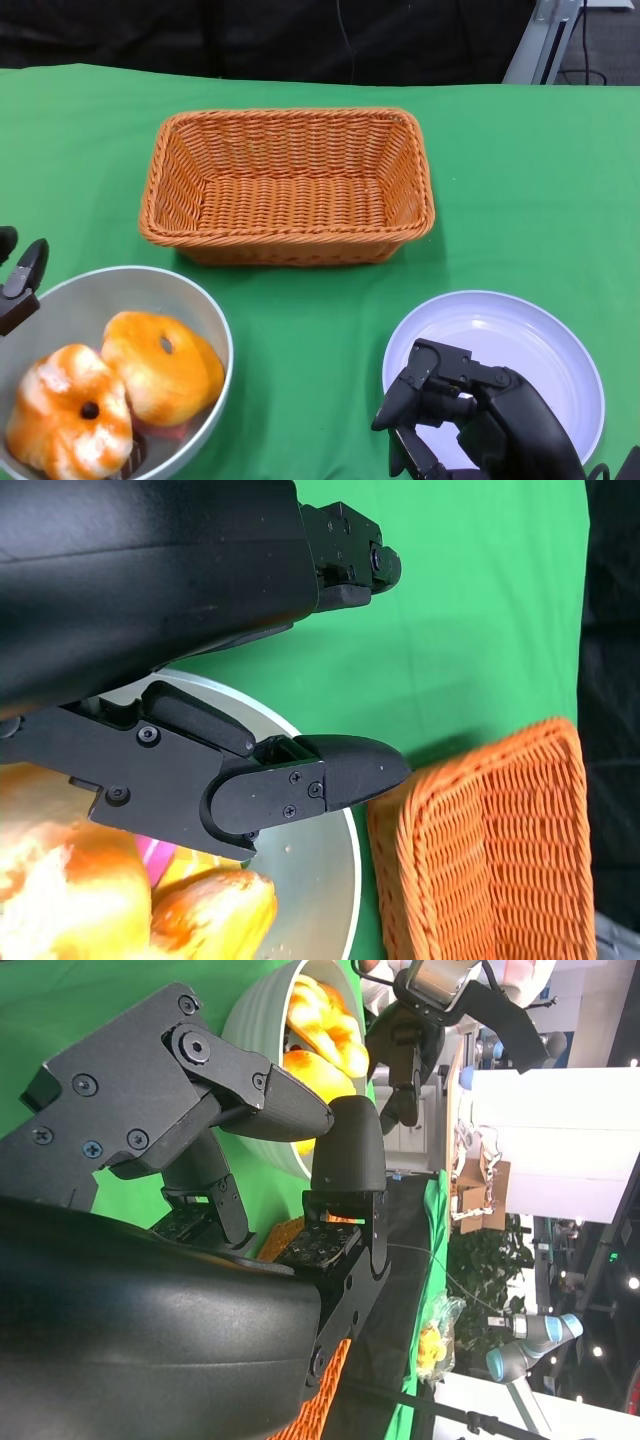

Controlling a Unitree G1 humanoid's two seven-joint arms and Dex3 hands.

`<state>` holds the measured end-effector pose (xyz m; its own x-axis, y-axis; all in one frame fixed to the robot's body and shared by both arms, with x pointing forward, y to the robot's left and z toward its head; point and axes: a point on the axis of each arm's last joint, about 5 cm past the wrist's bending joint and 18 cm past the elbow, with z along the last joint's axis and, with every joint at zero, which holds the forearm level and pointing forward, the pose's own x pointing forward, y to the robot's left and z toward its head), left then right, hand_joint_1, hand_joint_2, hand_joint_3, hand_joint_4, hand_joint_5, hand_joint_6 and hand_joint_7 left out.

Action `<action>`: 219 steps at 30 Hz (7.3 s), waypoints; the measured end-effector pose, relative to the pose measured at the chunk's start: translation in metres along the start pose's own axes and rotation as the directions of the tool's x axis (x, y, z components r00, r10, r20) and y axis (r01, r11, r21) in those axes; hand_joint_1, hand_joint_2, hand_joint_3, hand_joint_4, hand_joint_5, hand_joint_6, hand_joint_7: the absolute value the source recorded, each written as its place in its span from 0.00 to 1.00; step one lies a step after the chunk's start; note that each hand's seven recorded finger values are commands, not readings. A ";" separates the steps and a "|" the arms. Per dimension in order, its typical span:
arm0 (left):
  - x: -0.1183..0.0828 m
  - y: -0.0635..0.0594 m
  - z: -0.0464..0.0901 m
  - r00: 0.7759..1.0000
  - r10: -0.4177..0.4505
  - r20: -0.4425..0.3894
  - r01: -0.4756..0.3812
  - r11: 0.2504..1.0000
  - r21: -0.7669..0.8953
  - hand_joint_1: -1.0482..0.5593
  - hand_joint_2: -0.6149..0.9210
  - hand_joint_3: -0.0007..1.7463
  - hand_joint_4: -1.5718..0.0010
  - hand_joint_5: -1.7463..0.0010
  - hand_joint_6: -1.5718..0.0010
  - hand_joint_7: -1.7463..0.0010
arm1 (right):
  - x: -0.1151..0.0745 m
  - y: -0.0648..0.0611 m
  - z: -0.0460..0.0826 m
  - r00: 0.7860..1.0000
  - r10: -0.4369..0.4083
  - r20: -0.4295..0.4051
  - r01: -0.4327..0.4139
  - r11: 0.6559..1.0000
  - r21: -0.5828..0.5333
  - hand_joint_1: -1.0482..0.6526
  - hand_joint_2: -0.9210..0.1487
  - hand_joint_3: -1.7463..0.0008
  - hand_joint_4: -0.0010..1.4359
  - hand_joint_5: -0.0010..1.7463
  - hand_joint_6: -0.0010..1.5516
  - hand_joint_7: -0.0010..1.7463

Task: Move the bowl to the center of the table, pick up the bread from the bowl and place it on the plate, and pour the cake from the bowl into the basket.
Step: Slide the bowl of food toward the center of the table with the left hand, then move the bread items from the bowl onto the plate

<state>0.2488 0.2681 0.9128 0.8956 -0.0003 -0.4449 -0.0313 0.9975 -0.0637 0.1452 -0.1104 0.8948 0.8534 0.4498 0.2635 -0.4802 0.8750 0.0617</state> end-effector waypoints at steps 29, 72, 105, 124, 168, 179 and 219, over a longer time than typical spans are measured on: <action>-0.006 -0.012 -0.003 0.993 -0.100 -0.065 0.092 0.989 -0.114 0.20 1.00 0.38 1.00 1.00 1.00 1.00 | 0.000 0.000 0.001 1.000 0.004 0.011 -0.004 1.000 -0.005 0.44 0.35 0.44 0.53 0.94 0.49 0.78; 0.001 -0.062 -0.004 0.994 -0.061 -0.090 0.042 0.977 -0.208 0.20 1.00 0.43 1.00 1.00 1.00 1.00 | -0.002 -0.002 -0.001 1.000 0.013 0.026 -0.013 1.000 -0.027 0.45 0.37 0.42 0.53 0.97 0.49 0.80; 0.005 -0.077 -0.011 0.993 -0.074 -0.097 0.051 0.974 -0.221 0.21 1.00 0.42 1.00 1.00 1.00 1.00 | -0.002 -0.001 -0.001 1.000 0.021 0.019 -0.020 0.998 -0.051 0.44 0.38 0.42 0.54 0.98 0.50 0.80; 0.006 -0.083 -0.012 0.990 -0.118 -0.080 0.095 0.964 -0.249 0.19 1.00 0.40 1.00 1.00 1.00 1.00 | -0.002 -0.001 0.000 0.999 0.023 0.024 -0.022 0.998 -0.055 0.44 0.38 0.42 0.54 0.98 0.50 0.80; 0.011 -0.069 -0.008 0.989 -0.059 0.139 0.068 0.996 -0.063 0.21 1.00 0.39 0.99 1.00 1.00 1.00 | -0.003 -0.002 0.000 0.999 0.025 0.031 -0.022 0.997 -0.069 0.45 0.36 0.44 0.53 0.98 0.50 0.79; 0.003 -0.068 -0.014 0.966 -0.020 0.258 0.040 0.996 -0.074 0.33 1.00 0.28 0.75 0.90 0.78 0.95 | -0.005 -0.002 -0.001 0.999 0.021 0.027 -0.019 0.998 -0.068 0.45 0.36 0.44 0.53 0.97 0.49 0.78; -0.013 -0.023 -0.048 0.700 -0.114 0.705 0.006 0.988 0.154 0.61 0.89 0.41 0.51 0.15 0.48 0.30 | -0.018 -0.023 0.032 1.000 -0.026 -0.017 0.020 0.961 -0.276 0.40 0.04 0.90 0.45 0.67 0.44 0.46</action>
<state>0.2164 0.2417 0.8777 0.9436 -0.0636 0.3250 0.0425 0.9965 0.0716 0.1343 -0.1445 0.9192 0.8688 0.4301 0.2454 -0.3886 0.8993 -0.2006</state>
